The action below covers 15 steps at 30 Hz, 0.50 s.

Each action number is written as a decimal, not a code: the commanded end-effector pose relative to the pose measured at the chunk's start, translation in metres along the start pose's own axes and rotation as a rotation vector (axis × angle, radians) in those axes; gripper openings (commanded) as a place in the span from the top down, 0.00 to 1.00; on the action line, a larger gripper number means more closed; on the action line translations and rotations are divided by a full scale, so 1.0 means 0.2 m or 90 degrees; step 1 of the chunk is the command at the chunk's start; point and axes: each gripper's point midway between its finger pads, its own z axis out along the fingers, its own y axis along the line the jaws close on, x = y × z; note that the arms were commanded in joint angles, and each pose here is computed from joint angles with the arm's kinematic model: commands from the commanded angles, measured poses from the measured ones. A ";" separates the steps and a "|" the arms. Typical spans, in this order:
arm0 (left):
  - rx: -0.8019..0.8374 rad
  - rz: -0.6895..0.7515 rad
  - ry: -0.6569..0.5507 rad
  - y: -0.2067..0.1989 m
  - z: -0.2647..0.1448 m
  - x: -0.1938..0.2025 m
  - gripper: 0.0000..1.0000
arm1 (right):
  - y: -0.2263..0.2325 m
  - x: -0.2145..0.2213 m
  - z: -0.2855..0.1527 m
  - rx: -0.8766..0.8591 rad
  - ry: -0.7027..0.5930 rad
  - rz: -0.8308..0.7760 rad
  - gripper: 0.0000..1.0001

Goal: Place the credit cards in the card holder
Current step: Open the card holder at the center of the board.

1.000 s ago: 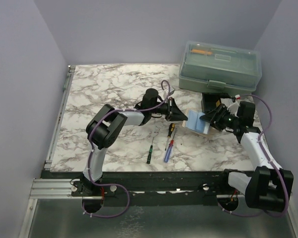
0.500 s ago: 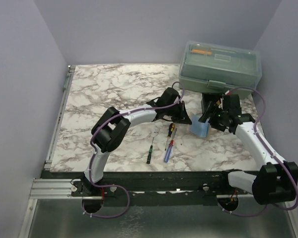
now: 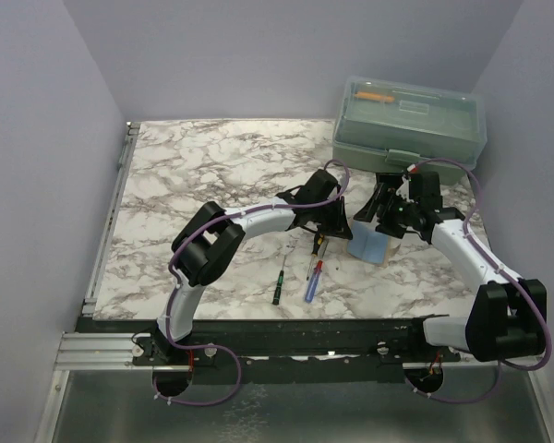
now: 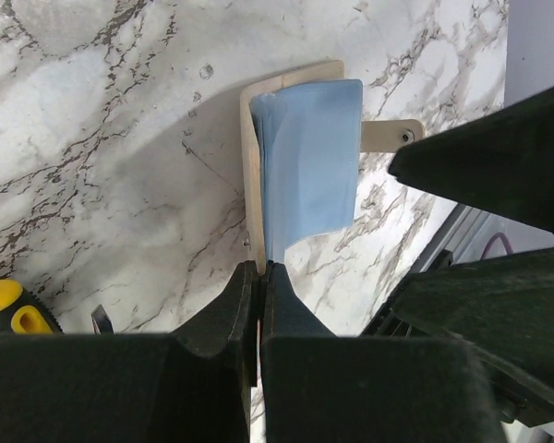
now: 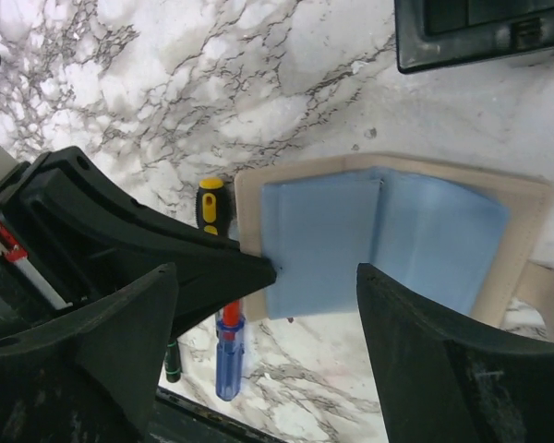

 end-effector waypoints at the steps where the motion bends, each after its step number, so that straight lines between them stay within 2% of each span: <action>1: -0.001 0.031 -0.026 -0.07 -0.07 -0.05 1.00 | 0.05 0.02 0.07 -0.052 0.018 0.008 0.22; 11: 0.013 0.036 -0.030 -0.11 -0.09 -0.06 1.00 | -0.05 0.09 0.18 -0.028 0.049 0.005 0.32; 15: 0.020 0.039 -0.030 -0.12 -0.09 -0.07 1.00 | -0.08 0.11 0.21 -0.021 0.055 0.004 0.33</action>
